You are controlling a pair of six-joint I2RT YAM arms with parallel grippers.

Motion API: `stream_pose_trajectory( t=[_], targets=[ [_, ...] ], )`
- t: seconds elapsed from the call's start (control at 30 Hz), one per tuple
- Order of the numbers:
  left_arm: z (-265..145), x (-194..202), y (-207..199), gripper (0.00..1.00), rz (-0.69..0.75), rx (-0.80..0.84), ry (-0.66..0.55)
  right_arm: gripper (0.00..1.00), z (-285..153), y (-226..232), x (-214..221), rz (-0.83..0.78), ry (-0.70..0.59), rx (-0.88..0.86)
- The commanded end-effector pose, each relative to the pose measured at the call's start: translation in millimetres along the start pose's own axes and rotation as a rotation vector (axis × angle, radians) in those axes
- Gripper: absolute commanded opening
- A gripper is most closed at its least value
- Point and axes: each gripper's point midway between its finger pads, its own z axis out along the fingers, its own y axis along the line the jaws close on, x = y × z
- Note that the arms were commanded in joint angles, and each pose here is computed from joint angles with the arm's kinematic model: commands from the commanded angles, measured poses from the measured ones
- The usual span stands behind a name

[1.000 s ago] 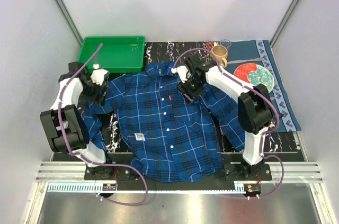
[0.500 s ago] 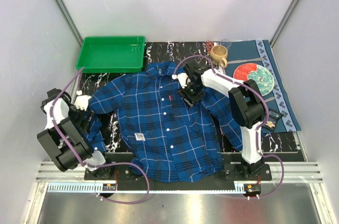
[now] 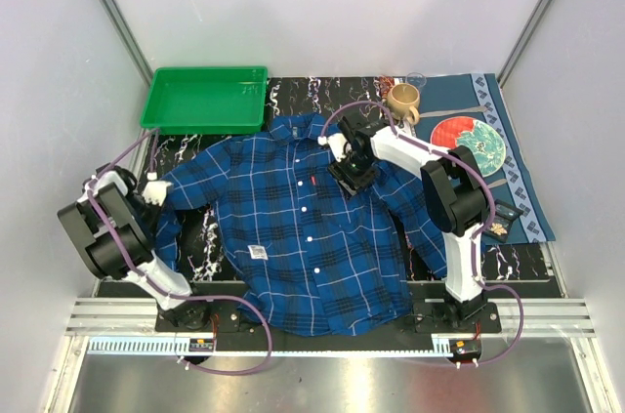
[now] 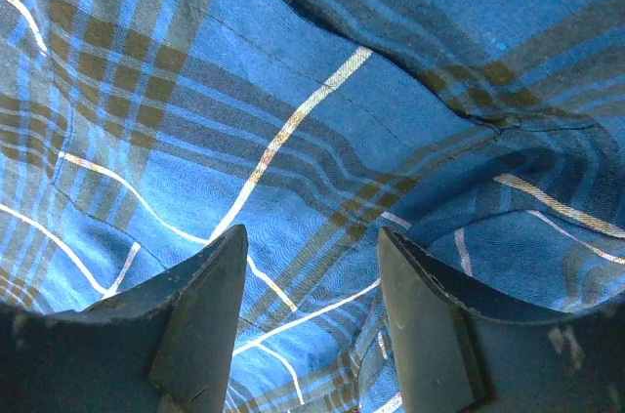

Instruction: Pin the brooch onto the clothing

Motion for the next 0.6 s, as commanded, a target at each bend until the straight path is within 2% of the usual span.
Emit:
stream_pose_trajectory(
  t=[0.0, 0.03, 0.1, 0.2, 0.23, 0.27, 0.3, 0.37, 0.4, 0.43, 0.47, 0.5, 0.53, 0.57],
  targets=[
    [-27.3, -45.3, 35.3, 0.00, 0.043, -0.127, -0.108, 0.62, -12.1, -15.2, -3.4, 0.011, -0.021, 0.045],
    [-40.3, -59.8, 37.7, 0.00, 0.076, -0.168, -0.140, 0.62, -12.4, -17.8, -1.4, 0.020, -0.019, 0.047],
    [-91.5, -91.9, 50.0, 0.00, 0.132, -0.326, -0.254, 0.62, -15.1, -22.0, 1.9, 0.037, -0.020, 0.046],
    [-163.3, -135.4, 31.0, 0.00, 0.320, -0.552, -0.405, 0.62, -23.7, -28.1, 4.9, 0.053, -0.035, 0.049],
    [-176.1, -155.4, 4.8, 0.00, 0.438, -0.585, -0.456, 0.62, -25.7, -30.0, 5.2, 0.055, -0.040, 0.051],
    [-184.4, -162.4, -2.8, 0.00, 0.537, -0.668, -0.460, 0.62, -29.4, -29.1, 4.6, 0.054, -0.047, 0.052],
    [-204.6, -176.6, -44.0, 0.00, 0.687, -0.712, -0.545, 0.62, -31.2, -29.5, 4.4, 0.055, -0.053, 0.051],
    [-205.9, -181.2, -79.7, 0.03, 0.893, -0.787, -0.566, 0.62, -34.1, -28.6, 3.3, 0.057, -0.062, 0.047],
    [-212.3, -183.4, -126.1, 0.10, 1.057, -0.782, -0.643, 0.62, -35.0, -28.6, 3.8, 0.058, -0.063, 0.046],
    [-195.4, -177.3, -144.6, 0.21, 1.184, -0.778, -0.618, 0.62, -35.5, -27.8, 3.0, 0.060, -0.067, 0.043],
    [-189.7, -172.0, -161.9, 0.57, 1.267, -0.778, -0.624, 0.62, -37.5, -27.7, 2.1, 0.061, -0.072, 0.041],
    [-192.0, -164.8, -195.6, 0.67, 1.389, -0.770, -0.695, 0.62, -37.5, -27.5, 1.6, 0.062, -0.074, 0.040],
    [-178.7, -157.9, -204.3, 0.74, 1.441, -0.760, -0.689, 0.62, -37.4, -27.2, 2.4, 0.064, -0.073, 0.040],
    [-178.1, -153.4, -212.4, 0.77, 1.461, -0.740, -0.708, 0.62, -38.9, -26.6, 1.2, 0.064, -0.079, 0.039]
  ],
)
